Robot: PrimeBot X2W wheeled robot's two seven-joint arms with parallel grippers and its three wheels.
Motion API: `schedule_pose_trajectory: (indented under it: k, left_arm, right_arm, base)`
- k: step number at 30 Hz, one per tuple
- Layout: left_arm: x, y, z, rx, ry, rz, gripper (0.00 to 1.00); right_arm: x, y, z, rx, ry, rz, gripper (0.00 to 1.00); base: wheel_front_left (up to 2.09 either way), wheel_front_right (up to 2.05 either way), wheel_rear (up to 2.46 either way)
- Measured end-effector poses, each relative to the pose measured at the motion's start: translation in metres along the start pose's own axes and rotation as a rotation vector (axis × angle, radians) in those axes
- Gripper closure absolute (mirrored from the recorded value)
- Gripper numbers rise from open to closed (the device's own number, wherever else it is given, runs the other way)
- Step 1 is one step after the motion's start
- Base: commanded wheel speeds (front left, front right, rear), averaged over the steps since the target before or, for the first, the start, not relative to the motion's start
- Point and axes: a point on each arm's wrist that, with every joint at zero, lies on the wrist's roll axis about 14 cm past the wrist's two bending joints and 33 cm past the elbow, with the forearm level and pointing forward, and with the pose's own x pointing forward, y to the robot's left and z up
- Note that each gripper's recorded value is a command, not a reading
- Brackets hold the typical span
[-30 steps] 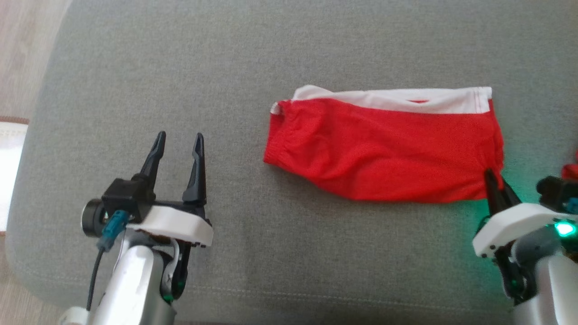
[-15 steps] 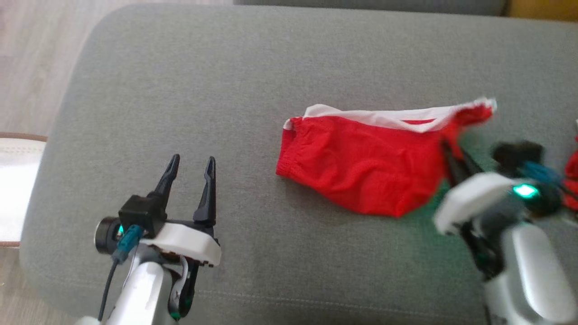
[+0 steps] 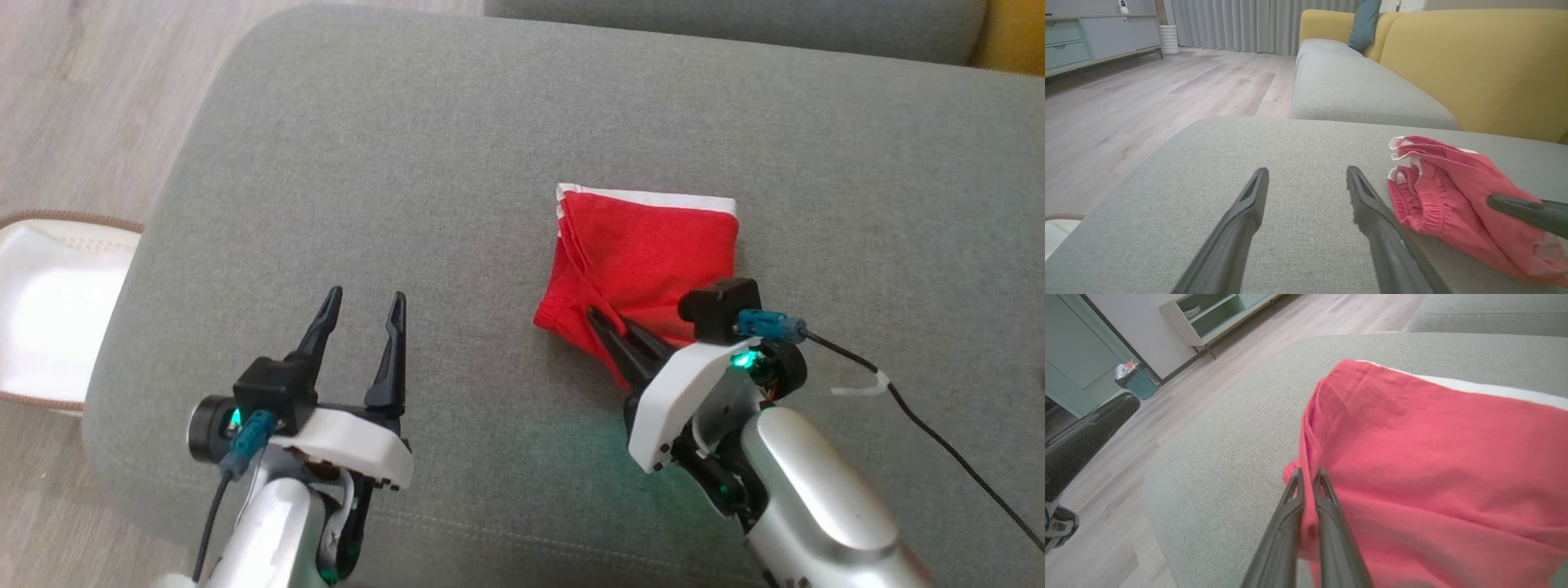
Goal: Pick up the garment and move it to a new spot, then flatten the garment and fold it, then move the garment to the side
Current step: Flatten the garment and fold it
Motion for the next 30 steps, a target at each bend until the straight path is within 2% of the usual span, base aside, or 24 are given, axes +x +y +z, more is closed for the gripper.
schedule_pose_trajectory:
  k: [3,4,6,13,15,18,19,20,25,30]
  left_arm:
    - [0.0,0.001,-0.004,0.002,0.011,0.007,0.0]
    - [0.0,0.001,-0.005,-0.001,0.015,0.009,0.0]
    - [0.001,0.001,-0.007,-0.007,0.023,0.009,0.0]
    - [0.005,-0.005,-0.012,-0.006,0.034,-0.005,0.0]
    - [0.007,-0.006,-0.01,-0.001,0.029,-0.01,0.0]
    - [0.01,-0.007,-0.005,0.005,0.013,-0.013,0.0]
    - [0.011,-0.008,-0.005,0.007,0.01,-0.017,0.0]
    - [0.011,-0.008,-0.005,0.007,0.01,-0.017,0.0]
    - [0.017,-0.011,0.003,0.025,-0.015,-0.039,0.0]
    - [0.018,-0.017,0.008,0.031,-0.031,-0.056,0.0]
  right_arm:
    - [0.006,0.002,-0.008,0.011,0.013,0.015,1.0]
    - [0.008,0.002,-0.009,0.014,0.013,0.019,0.71]
    - [0.01,0.001,-0.005,0.024,-0.013,0.021,0.0]
    - [0.004,-0.001,0.047,0.027,-0.268,0.027,0.0]
    - [-0.01,-0.027,0.073,0.006,-0.384,-0.058,0.0]
    - [-0.034,-0.065,0.094,-0.033,-0.476,-0.19,0.0]
    - [-0.045,-0.077,0.097,-0.042,-0.494,-0.236,0.0]
    - [-0.045,-0.077,0.097,-0.042,-0.494,-0.236,0.0]
    - [-0.1,-0.126,0.077,-0.048,-0.488,-0.451,0.0]
    - [-0.145,-0.144,0.058,-0.044,-0.455,-0.583,0.0]
  base:
    - [0.0,0.0,0.0]
    - [0.0,0.0,0.0]
    - [0.0,0.0,0.0]
    - [0.0,0.0,0.0]
    - [0.0,0.0,0.0]
    - [0.0,0.0,0.0]
    - [0.0,0.0,0.0]
    - [0.0,0.0,0.0]
    - [0.0,0.0,0.0]
    - [0.0,0.0,0.0]
